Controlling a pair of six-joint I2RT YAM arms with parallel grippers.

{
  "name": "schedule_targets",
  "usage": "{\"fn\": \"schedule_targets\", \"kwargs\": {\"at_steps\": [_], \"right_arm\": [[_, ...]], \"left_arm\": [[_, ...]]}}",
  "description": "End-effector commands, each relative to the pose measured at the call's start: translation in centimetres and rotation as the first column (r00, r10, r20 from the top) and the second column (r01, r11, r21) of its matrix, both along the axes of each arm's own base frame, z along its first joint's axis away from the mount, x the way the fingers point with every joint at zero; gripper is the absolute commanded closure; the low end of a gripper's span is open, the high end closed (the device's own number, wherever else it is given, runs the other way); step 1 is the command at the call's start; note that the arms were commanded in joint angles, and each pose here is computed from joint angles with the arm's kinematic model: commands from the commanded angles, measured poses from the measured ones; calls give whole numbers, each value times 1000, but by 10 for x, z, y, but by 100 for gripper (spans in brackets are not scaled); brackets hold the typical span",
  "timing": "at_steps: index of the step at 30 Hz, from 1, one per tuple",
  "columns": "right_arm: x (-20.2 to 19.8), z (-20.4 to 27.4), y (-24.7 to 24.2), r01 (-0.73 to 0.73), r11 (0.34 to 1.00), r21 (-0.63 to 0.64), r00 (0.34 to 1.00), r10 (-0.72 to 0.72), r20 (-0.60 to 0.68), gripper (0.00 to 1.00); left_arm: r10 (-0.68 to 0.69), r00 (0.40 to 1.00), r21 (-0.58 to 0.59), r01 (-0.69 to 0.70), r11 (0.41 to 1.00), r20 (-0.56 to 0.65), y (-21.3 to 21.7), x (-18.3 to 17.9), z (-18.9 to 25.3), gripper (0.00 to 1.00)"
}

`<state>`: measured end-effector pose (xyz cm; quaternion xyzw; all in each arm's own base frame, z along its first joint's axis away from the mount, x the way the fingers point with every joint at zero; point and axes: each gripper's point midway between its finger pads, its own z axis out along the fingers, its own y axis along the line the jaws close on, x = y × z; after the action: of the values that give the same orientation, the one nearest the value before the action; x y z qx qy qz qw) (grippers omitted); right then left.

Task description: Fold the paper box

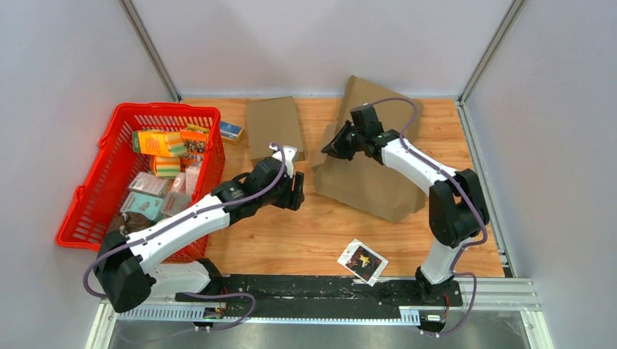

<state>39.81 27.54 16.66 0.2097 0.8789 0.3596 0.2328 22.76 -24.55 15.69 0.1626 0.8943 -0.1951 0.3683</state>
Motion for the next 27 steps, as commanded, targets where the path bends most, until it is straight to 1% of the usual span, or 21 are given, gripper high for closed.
{"fn": "schedule_targets", "kwargs": {"at_steps": [1,2,3,4,5,6,8,9,10,12,14,15,16,18,20,21,24,25,27], "right_arm": [[19,37,42,47,981,187,999,-50,14,94],[20,43,45,59,977,207,998,-63,12,94],[20,47,48,68,973,222,997,-71,8,94],[19,50,48,89,968,235,996,-93,6,94],[22,58,51,116,951,285,993,-120,-3,94],[22,61,51,130,942,310,991,-133,-12,94],[21,71,52,152,917,368,988,-155,-21,94],[21,75,51,176,902,394,984,-173,-44,94],[21,81,50,190,893,408,981,-188,-45,93],[21,91,49,203,882,426,978,-203,-45,93],[21,99,49,204,874,442,978,-205,-46,92],[20,102,50,202,868,454,978,-202,-49,92],[17,109,51,204,856,475,978,-203,-54,92],[12,118,46,223,837,500,972,-233,-43,92],[8,119,42,255,819,514,963,-262,-60,91],[5,128,38,260,808,529,959,-279,-46,91],[-2,137,33,274,788,551,954,-296,-51,91],[-4,139,32,277,783,557,953,-299,-54,91],[-10,144,30,272,772,574,954,-293,-59,91]], "left_arm": [[105,994,-94,-104,990,13,8,28,10,32],[108,994,-119,-108,987,1,7,30,8,31],[128,992,-178,-123,976,15,5,40,14,31],[107,994,-200,-105,974,1,2,38,8,31],[102,995,-221,-98,970,7,-3,40,9,30],[105,994,-262,-94,960,29,-9,45,16,30],[104,994,-299,-93,950,20,-15,46,11,30],[112,993,-346,-90,934,43,-20,51,19,30],[102,994,-366,-79,927,45,-23,50,18,29],[77,993,-424,-34,905,84,-32,50,32,27],[70,992,-450,-17,893,102,-35,49,39,26],[83,992,-449,-31,893,97,-33,51,38,26],[117,989,-438,-65,897,92,-30,56,38,26],[126,990,-394,-93,914,57,-28,57,28,28],[139,989,-391,-112,914,41,-29,61,28,30],[142,989,-394,-118,911,35,-31,63,27,31],[143,988,-413,-110,904,50,-37,69,32,38],[144,988,-418,-105,903,62,-38,72,37,45],[165,983,-382,-122,916,83,-35,80,36,55]]}}
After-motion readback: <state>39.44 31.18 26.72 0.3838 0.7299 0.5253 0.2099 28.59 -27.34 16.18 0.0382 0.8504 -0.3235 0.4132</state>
